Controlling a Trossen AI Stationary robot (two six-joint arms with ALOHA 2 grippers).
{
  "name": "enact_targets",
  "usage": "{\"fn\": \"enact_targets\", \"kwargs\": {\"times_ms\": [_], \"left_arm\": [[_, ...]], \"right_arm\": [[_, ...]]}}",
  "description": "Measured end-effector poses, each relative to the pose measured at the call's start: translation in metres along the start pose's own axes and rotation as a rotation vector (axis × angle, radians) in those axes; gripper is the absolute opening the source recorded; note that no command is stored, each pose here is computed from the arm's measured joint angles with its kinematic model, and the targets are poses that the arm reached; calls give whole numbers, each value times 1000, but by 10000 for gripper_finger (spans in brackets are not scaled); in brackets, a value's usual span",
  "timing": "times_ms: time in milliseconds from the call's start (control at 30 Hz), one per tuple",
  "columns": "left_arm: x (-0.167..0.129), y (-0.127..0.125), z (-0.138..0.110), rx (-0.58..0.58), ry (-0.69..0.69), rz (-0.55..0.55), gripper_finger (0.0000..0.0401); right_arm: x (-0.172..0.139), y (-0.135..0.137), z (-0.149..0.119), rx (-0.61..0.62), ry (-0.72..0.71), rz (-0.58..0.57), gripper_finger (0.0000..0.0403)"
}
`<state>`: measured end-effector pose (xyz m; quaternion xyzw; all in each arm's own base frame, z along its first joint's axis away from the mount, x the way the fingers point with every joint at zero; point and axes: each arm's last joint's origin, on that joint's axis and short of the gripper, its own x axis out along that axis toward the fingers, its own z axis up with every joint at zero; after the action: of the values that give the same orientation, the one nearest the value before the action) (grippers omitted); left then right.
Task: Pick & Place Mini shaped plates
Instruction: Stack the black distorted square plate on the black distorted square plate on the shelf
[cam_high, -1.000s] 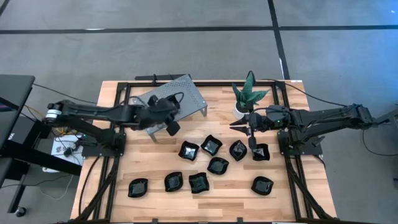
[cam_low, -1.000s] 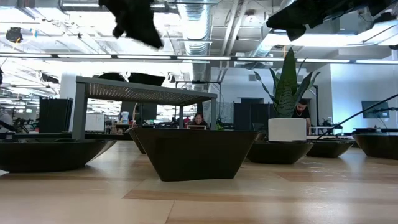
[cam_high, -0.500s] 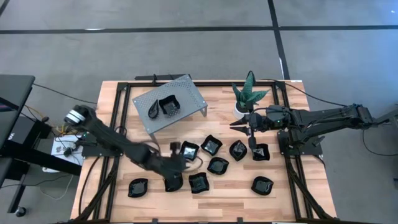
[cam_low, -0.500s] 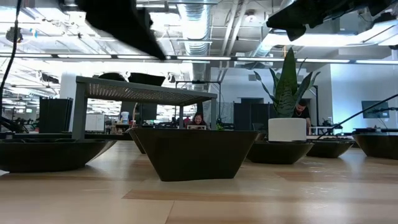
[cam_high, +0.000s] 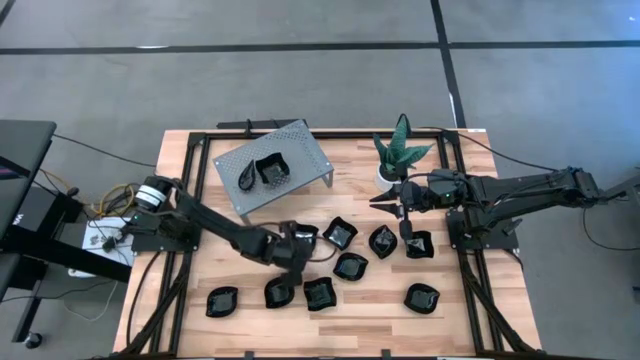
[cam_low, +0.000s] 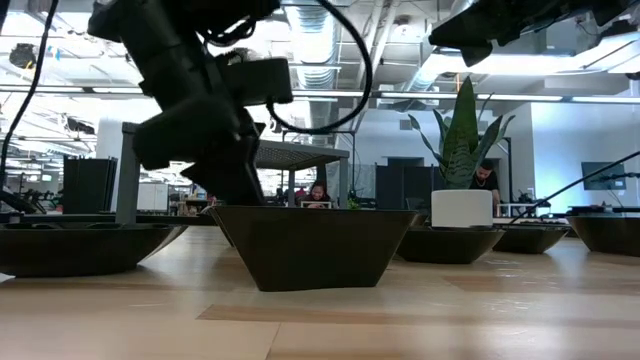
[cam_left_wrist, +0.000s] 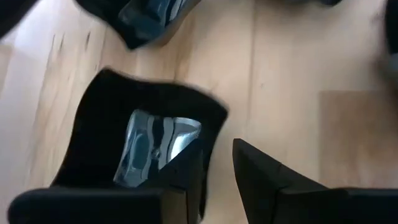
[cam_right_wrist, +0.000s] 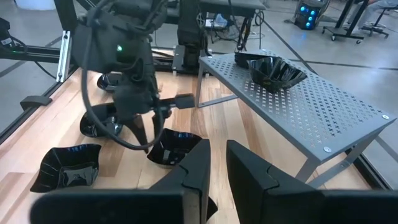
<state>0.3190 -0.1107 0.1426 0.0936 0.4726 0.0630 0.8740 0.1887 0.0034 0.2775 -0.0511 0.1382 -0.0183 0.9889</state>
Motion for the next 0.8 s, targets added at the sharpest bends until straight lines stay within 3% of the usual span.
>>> {"fn": "enact_targets", "kwargs": {"times_ms": [300,500,600,800], "left_arm": [[0,4,-3,-4,18,5,84],[-2,5,-1,-8,0,37,12],[-4,5,0,-26,-19,61,8],[-42,-1,40,-146,-212,11,7]], "right_arm": [[0,0,0,0,0,0,48],[0,0,0,0,0,0,48],[0,0,0,0,1,0,48],[0,0,0,1,1,0,48]]}}
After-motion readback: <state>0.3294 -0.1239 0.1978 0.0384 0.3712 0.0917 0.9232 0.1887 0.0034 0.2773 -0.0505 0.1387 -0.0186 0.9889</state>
